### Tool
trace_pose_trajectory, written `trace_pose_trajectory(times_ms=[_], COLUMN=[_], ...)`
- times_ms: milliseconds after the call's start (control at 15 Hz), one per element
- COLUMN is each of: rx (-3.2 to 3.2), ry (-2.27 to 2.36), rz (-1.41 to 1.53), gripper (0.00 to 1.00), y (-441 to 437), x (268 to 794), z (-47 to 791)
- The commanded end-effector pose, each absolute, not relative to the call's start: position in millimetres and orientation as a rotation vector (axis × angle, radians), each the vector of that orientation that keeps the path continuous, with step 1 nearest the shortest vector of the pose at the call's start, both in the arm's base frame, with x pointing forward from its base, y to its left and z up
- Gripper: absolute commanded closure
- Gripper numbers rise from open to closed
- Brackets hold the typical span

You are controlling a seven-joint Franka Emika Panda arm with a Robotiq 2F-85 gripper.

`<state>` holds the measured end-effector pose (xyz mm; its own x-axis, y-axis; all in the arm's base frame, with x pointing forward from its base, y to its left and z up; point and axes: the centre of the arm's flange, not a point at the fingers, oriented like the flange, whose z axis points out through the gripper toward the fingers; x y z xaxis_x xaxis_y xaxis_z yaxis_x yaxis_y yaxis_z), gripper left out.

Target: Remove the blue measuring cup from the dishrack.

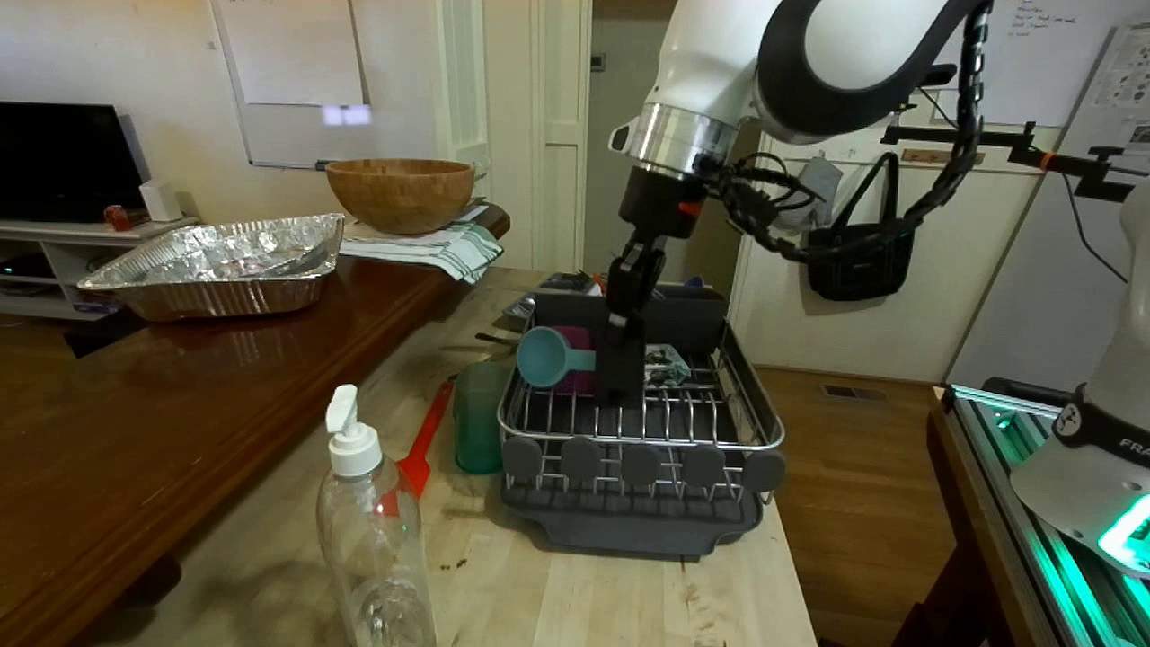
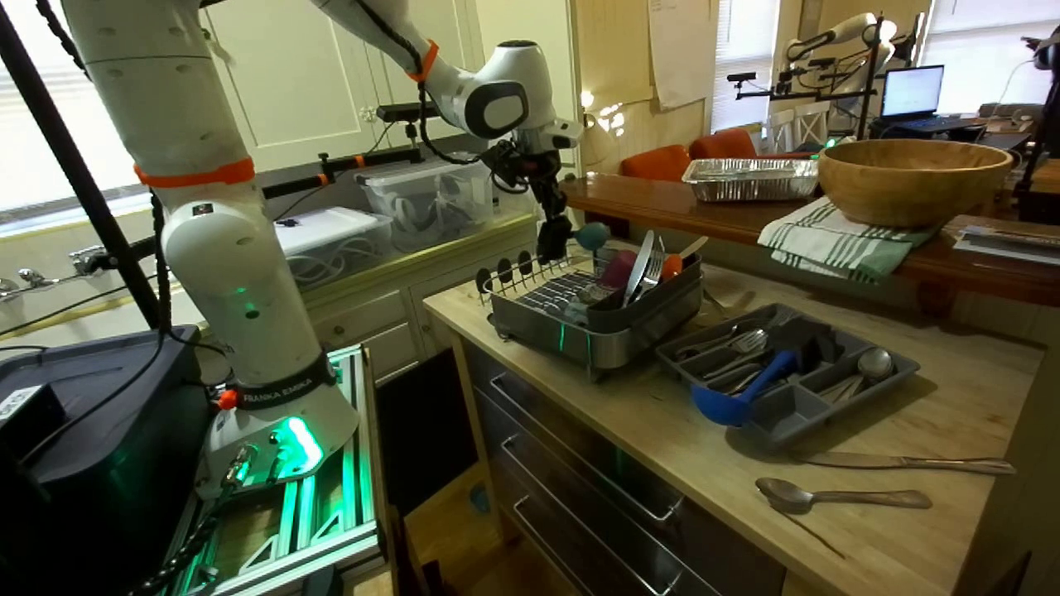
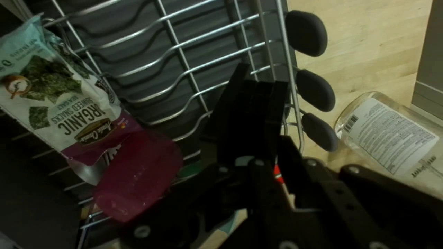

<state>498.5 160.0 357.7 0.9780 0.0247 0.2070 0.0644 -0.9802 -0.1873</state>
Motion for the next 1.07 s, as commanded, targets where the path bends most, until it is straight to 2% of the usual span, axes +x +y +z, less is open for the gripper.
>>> trace_pose_trajectory(times_ms=[0, 467, 1000], rx=[-2.859, -2.655, -2.456], ry=[-0.025, -0.054, -0.32], rz=[-0.413, -0.625, -0.61], gripper=[0.96, 0.96, 0.96], y=[124.2, 90.3, 113.4], x=[459.7, 439.8, 454.1], z=[393.8, 425.3, 419.1])
